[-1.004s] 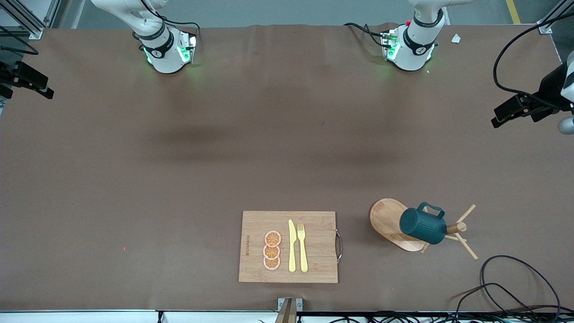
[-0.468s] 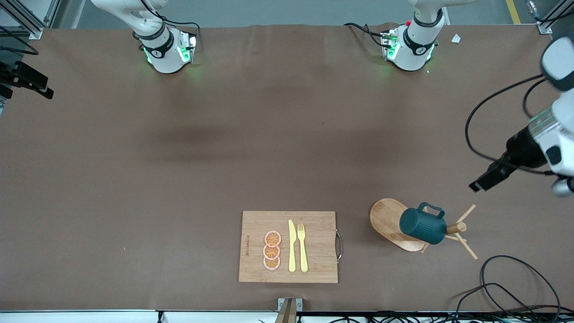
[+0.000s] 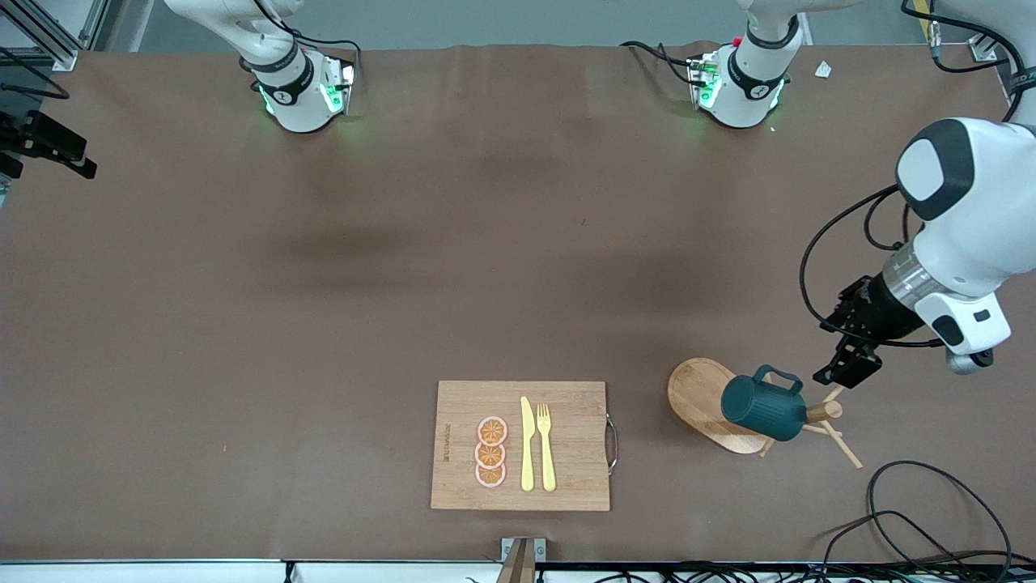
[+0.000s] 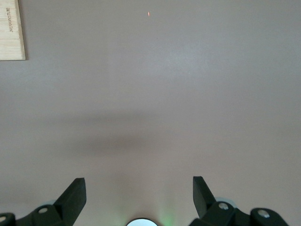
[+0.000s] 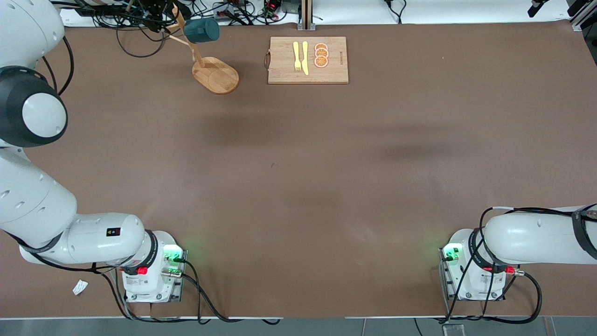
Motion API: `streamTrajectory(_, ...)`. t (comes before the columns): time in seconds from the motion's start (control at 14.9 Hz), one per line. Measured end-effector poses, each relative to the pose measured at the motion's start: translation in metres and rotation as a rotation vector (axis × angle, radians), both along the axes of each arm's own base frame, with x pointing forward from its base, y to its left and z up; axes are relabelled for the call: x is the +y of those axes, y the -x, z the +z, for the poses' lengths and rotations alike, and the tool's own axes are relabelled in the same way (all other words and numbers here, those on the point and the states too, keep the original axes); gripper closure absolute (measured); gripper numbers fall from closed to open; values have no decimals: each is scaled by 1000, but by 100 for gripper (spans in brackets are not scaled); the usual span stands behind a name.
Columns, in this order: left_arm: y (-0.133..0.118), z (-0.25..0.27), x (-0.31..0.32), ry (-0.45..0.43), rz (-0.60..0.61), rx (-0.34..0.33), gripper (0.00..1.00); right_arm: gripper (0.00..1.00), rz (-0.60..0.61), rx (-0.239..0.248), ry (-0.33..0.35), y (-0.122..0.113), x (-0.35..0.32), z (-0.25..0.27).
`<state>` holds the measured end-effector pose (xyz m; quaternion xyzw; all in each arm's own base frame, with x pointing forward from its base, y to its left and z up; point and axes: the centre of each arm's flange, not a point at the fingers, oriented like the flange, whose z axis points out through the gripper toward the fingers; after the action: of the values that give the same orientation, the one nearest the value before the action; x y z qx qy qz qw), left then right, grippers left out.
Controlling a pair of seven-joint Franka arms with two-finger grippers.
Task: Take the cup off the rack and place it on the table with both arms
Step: 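Lower the left gripper around the teal mug body and close it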
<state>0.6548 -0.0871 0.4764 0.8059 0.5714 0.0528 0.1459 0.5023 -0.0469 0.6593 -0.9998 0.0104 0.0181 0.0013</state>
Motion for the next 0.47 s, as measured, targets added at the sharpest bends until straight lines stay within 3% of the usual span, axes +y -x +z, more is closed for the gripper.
streamTrajectory(0.13, -1, -6, -20, 37, 93, 6, 0, 0, 0, 0, 0, 0, 0, 0)
streamTrajectory(0.47, -3, -19, -29, 63, 173, 32, 0, 0, 0, 0, 0, 0, 0, 0)
